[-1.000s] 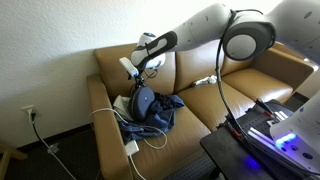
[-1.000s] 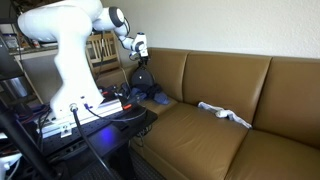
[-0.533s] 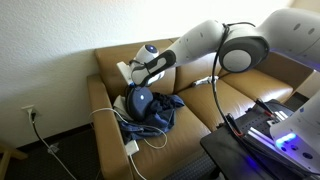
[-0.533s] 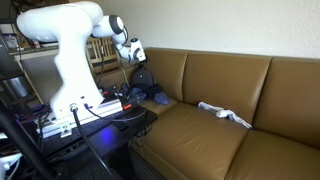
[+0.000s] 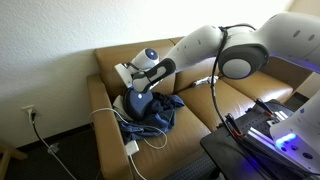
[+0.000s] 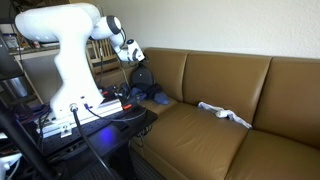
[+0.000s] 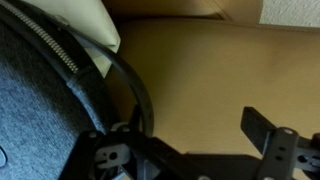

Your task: Move the black bag to the right then move it to the left

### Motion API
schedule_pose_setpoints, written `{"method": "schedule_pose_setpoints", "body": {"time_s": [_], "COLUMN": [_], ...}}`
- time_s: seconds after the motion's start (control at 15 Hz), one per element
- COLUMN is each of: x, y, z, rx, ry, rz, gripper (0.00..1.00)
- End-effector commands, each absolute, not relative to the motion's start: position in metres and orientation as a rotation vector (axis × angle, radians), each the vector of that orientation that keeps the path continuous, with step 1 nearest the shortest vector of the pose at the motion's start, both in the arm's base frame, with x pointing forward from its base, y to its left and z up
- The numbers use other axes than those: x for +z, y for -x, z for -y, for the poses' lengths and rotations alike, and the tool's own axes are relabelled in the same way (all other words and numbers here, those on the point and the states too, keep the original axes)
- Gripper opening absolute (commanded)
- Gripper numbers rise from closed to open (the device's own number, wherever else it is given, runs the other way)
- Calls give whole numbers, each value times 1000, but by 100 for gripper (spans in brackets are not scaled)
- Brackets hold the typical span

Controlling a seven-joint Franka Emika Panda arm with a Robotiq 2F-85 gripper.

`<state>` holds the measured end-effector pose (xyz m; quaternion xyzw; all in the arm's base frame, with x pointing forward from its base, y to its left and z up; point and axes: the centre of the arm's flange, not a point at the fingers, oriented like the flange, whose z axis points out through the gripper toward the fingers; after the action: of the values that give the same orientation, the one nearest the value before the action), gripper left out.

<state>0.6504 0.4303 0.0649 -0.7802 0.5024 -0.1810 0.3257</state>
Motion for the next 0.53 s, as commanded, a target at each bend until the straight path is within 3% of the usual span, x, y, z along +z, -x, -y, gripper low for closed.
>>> {"method": "schedule_pose_setpoints", "body": {"time_s": [0.0, 0.47], "x": [111, 102], "y": [-615, -598], "z": [-421, -390], "rx": [-512, -475], "ry": [2025, 2170], "rz": [-1265, -1403], "gripper": [100, 100]}}
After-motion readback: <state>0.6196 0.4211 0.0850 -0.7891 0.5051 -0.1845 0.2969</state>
